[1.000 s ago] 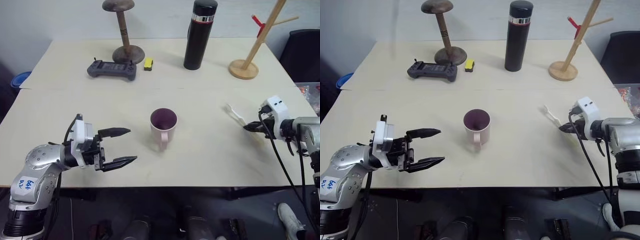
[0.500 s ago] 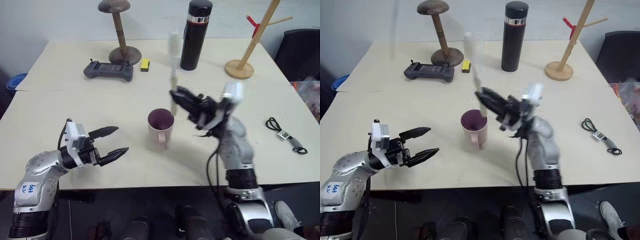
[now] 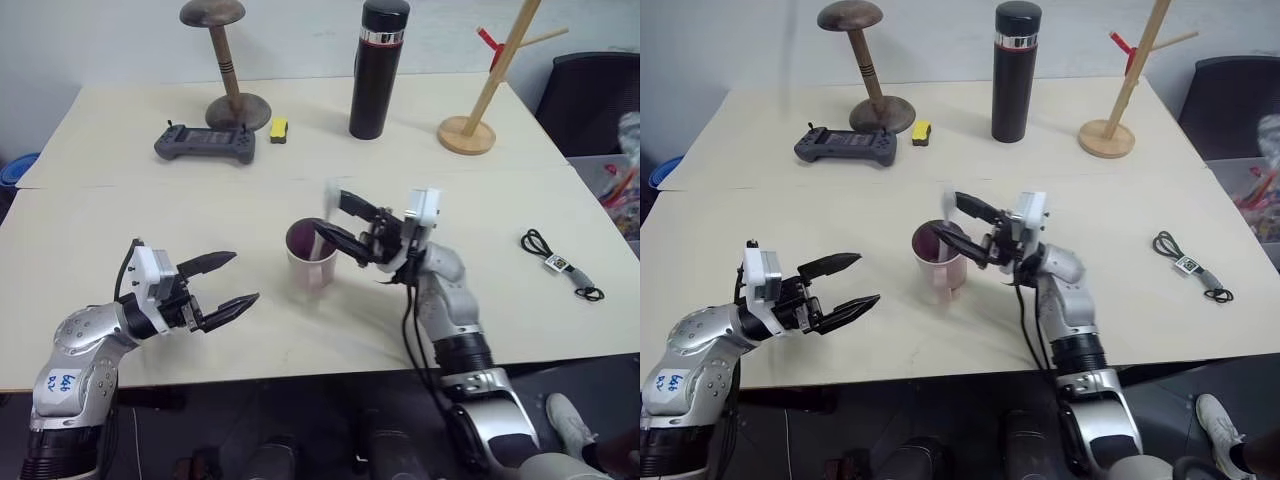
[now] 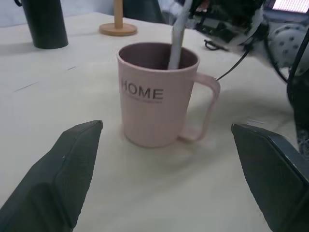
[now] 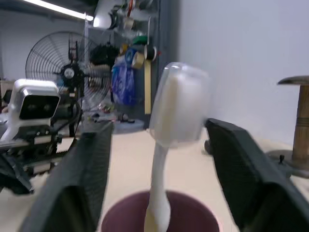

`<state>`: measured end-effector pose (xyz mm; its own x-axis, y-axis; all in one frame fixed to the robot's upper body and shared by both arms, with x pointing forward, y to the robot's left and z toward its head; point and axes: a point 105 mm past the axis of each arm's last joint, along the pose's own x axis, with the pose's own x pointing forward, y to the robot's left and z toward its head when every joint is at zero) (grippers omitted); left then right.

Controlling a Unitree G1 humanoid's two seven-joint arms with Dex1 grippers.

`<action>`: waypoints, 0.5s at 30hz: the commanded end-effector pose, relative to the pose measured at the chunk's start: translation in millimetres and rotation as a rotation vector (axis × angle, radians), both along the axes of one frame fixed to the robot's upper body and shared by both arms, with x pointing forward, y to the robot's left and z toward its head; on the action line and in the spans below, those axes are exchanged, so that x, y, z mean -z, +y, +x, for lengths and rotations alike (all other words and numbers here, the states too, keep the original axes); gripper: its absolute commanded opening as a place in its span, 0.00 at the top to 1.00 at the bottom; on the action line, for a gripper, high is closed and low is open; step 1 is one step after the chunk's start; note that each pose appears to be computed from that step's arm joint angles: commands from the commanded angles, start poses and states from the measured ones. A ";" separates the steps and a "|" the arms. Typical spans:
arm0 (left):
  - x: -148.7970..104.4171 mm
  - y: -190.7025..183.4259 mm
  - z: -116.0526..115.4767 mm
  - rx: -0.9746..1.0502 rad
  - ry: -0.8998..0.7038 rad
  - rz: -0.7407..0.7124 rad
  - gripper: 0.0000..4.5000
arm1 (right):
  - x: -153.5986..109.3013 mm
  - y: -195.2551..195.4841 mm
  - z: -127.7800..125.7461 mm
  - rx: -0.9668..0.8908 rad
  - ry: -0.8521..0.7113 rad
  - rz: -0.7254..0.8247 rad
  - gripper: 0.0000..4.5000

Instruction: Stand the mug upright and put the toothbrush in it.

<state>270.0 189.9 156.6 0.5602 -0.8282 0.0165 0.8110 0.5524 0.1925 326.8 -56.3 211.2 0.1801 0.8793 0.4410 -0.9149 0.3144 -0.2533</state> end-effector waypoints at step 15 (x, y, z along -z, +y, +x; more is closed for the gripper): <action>29.4 43.1 -22.5 -0.189 -0.044 0.211 0.00 | 67.9 -190.3 -52.0 0.324 0.087 -0.524 0.00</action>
